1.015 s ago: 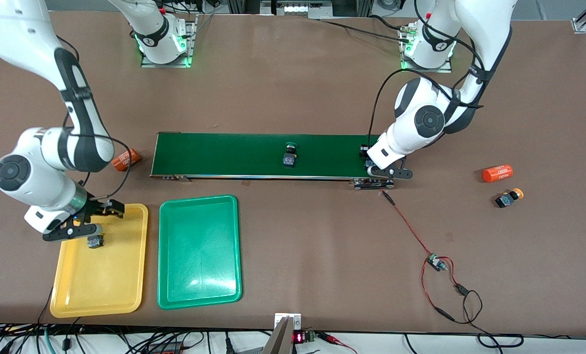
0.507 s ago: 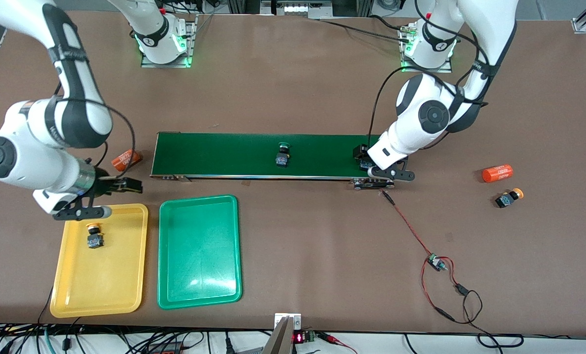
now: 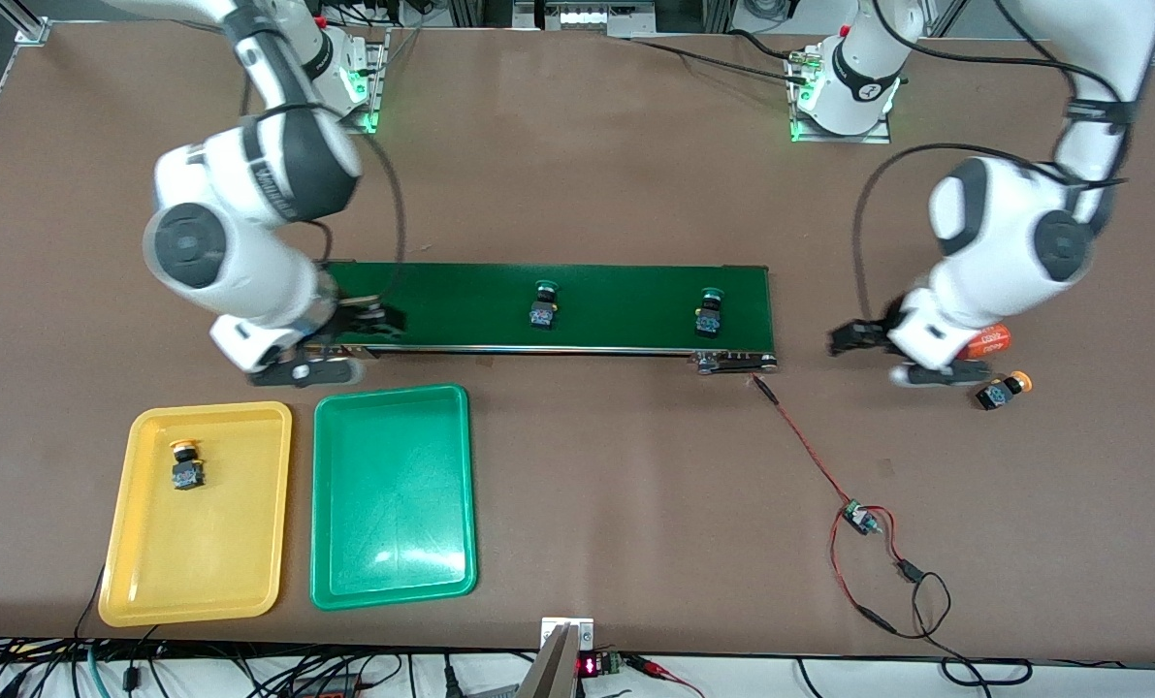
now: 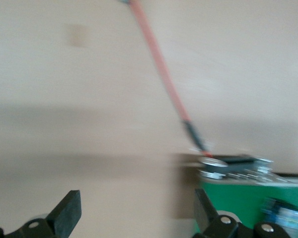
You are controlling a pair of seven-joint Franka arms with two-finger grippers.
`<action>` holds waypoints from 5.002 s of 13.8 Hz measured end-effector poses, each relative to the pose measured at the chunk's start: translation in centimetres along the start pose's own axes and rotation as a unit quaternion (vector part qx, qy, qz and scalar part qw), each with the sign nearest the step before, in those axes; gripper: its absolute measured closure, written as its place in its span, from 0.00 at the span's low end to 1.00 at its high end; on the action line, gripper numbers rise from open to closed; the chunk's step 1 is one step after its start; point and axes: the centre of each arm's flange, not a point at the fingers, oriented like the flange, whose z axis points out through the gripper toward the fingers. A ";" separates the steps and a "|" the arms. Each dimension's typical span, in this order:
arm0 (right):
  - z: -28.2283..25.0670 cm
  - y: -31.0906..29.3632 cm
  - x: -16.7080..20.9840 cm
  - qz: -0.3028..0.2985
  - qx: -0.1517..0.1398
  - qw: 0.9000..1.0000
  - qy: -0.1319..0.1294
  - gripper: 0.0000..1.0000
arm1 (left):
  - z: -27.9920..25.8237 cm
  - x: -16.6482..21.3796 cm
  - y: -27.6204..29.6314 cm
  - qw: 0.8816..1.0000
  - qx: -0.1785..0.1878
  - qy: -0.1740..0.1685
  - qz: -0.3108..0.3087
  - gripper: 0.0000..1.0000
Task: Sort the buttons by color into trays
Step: 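Reach the right gripper to the belt while the left gripper returns, then grasp the belt button with the right gripper while the left grasps the battery, then lift the button with the right gripper while the left carries the battery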
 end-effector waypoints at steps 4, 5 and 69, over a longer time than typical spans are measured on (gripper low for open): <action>3.6 -5.2 -1.5 0.021 -0.007 1.000 -0.022 0.00 | 0.2 0.7 -8.3 0.999 0.046 -0.005 0.025 0.00; 4.4 -6.2 -1.7 0.025 -0.009 0.999 -0.025 0.00 | 0.7 0.7 -9.5 0.999 0.045 -0.010 0.020 0.00; 15.6 2.9 -10.9 -0.020 -0.015 0.992 0.126 0.14 | 3.3 -9.1 21.6 0.497 0.055 -0.074 0.863 0.50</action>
